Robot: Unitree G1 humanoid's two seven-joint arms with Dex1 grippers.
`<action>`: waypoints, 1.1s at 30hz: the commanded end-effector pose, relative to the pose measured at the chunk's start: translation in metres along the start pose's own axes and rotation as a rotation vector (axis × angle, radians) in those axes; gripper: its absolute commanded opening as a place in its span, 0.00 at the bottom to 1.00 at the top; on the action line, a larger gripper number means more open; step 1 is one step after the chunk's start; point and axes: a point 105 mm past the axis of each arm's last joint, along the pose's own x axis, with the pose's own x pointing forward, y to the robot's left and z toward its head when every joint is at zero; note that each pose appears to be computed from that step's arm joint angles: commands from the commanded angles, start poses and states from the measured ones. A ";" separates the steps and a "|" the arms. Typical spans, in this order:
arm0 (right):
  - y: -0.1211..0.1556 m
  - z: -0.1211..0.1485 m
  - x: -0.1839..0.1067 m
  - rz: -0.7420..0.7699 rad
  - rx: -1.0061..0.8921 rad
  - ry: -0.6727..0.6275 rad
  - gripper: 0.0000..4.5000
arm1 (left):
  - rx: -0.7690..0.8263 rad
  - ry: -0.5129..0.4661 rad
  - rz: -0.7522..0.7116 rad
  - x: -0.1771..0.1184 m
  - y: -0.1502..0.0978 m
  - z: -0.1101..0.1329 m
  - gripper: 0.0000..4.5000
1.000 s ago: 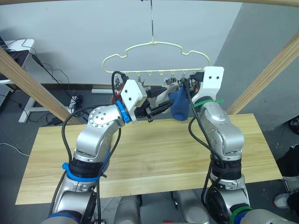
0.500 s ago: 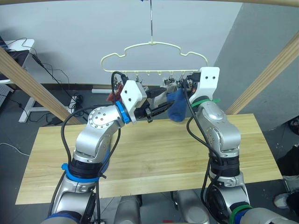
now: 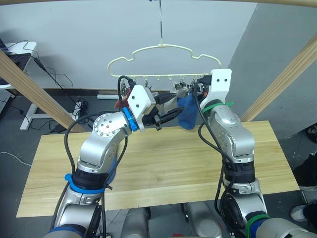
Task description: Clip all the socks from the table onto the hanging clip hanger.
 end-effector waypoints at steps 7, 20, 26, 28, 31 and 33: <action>0.002 0.020 0.000 0.004 -0.017 -0.084 0.39 | 0.037 -0.026 -0.010 0.000 -0.005 0.010 0.55; -0.001 0.024 -0.002 -0.019 -0.020 -0.090 0.39 | 0.035 -0.019 -0.008 -0.001 -0.006 0.008 0.55; -0.005 0.027 -0.009 -0.058 -0.018 -0.097 0.39 | 0.032 -0.020 -0.011 -0.001 -0.007 0.008 0.55; -0.005 0.028 -0.011 -0.065 -0.016 -0.097 0.39 | 0.030 -0.022 -0.014 0.000 -0.007 0.008 0.55; -0.004 0.026 -0.013 -0.063 -0.012 -0.088 0.39 | 0.031 -0.023 -0.016 0.000 -0.008 0.008 0.55; -0.003 0.025 -0.013 -0.058 -0.006 -0.082 0.39 | 0.031 -0.023 -0.017 0.000 -0.008 0.008 0.55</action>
